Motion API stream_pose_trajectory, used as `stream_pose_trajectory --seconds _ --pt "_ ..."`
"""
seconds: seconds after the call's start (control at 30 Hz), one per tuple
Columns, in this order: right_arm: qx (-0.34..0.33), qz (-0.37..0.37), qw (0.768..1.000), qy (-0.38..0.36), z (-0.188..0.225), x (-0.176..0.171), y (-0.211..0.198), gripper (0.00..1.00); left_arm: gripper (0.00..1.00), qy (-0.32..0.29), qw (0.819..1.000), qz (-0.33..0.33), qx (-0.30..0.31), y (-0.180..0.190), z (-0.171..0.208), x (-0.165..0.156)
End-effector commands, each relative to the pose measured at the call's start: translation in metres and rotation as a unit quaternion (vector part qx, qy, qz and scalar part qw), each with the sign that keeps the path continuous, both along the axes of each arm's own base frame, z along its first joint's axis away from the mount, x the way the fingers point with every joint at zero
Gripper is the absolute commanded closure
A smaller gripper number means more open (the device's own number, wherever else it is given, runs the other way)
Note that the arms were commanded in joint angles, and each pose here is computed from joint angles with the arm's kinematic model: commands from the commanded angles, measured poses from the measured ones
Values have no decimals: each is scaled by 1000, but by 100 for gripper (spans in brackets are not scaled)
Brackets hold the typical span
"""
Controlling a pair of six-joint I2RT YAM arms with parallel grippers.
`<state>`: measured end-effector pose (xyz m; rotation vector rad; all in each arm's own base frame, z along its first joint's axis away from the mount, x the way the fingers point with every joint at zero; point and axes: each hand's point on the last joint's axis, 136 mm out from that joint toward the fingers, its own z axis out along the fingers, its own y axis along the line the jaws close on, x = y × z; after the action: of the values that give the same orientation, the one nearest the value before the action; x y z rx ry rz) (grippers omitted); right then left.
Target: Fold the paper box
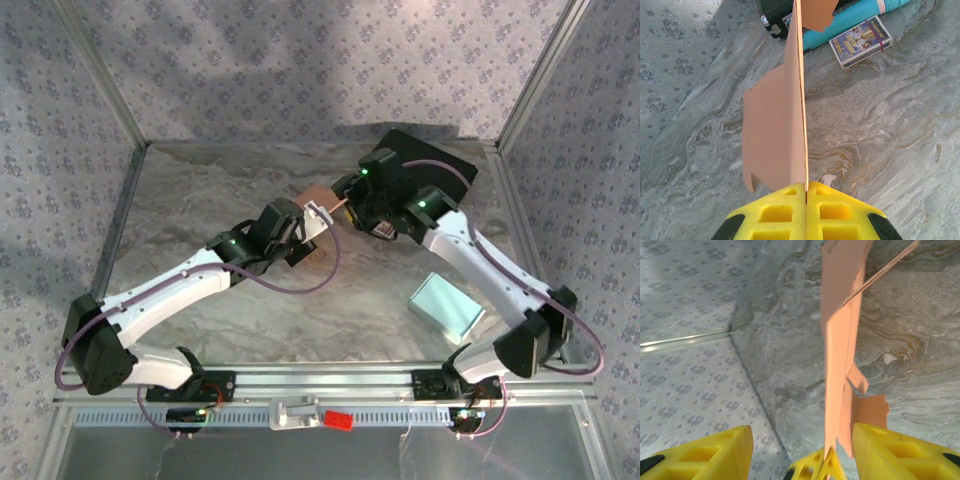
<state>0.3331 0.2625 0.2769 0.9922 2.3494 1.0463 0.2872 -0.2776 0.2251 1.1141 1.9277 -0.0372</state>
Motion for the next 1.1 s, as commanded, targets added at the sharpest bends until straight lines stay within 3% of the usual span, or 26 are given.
stream_pose_trajectory --seconds 0.0,0.3,0.53,0.83,0.97,1.07 --pt "14 -16 1000 6 1 10 9 45 100 2 1000 1 -18 -3 13 2" --pt "-19 -4 997 73 -32 6 24 59 100 0 1000 0 -19 -7 16 6" --pt "-42 -2 994 98 -44 0 19 73 100 -1 1000 1 -20 -8 16 8" --pt "-46 -2 994 102 -49 8 16 84 100 1 1000 0 -17 -8 15 8" --pt "-48 1 993 107 -52 9 15 86 100 0 1000 2 -18 -8 16 9" --pt "-49 4 993 110 -56 10 16 81 100 -1 1000 1 -18 -9 16 10"
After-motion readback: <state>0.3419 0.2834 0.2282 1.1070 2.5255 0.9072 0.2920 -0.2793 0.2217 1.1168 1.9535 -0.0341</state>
